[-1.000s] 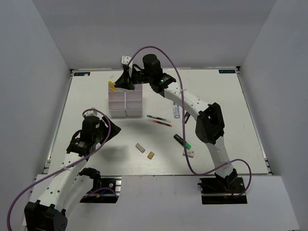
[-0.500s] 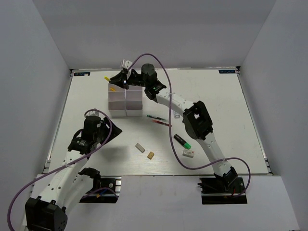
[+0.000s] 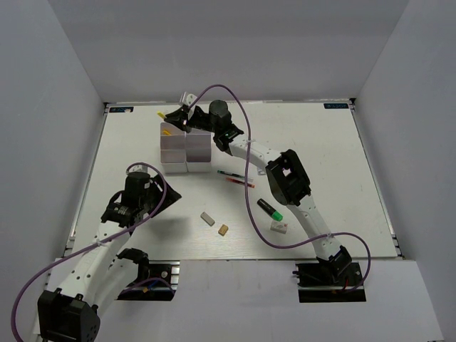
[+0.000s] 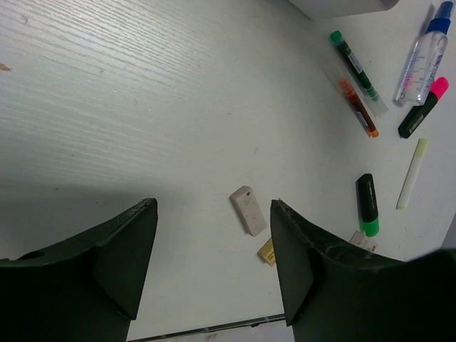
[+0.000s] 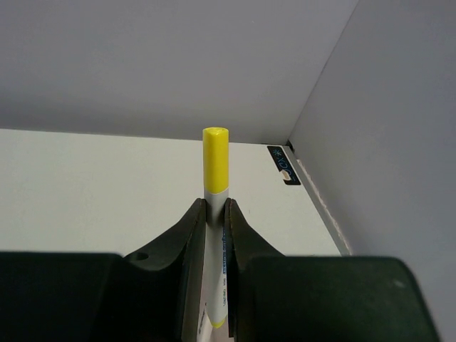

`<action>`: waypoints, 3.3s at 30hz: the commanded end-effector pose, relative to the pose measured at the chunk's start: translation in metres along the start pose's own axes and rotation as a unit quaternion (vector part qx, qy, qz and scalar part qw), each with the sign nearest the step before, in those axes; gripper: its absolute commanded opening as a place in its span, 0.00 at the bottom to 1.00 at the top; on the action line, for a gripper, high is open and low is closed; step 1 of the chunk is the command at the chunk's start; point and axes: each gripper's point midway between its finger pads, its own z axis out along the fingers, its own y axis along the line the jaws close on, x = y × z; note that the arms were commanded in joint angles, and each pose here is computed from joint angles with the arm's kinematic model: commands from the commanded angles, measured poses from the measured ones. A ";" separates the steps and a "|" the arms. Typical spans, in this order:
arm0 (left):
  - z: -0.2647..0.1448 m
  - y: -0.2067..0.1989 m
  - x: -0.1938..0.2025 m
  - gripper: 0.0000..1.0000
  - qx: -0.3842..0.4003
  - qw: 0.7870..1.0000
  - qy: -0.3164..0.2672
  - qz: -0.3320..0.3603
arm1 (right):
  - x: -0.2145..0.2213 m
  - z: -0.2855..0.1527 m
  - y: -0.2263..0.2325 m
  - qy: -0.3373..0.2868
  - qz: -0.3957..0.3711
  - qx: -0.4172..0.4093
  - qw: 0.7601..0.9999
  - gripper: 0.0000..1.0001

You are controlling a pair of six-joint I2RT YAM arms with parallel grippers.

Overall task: Sort the stationery into containers
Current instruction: Place the stationery into the container, then grab a piece of stationery with the right arm

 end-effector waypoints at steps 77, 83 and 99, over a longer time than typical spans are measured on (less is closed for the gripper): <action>0.033 -0.089 0.026 0.70 0.220 0.955 0.101 0.169 | 0.106 -0.501 0.079 0.603 0.366 0.277 0.653 0.47; 0.019 -0.089 0.021 0.70 0.216 0.960 0.081 0.158 | 0.129 -0.517 0.084 0.640 0.370 0.288 0.609 0.38; 0.008 -0.072 0.017 0.71 0.179 0.973 0.054 0.136 | 0.114 -0.486 0.094 0.596 0.385 0.196 0.677 0.00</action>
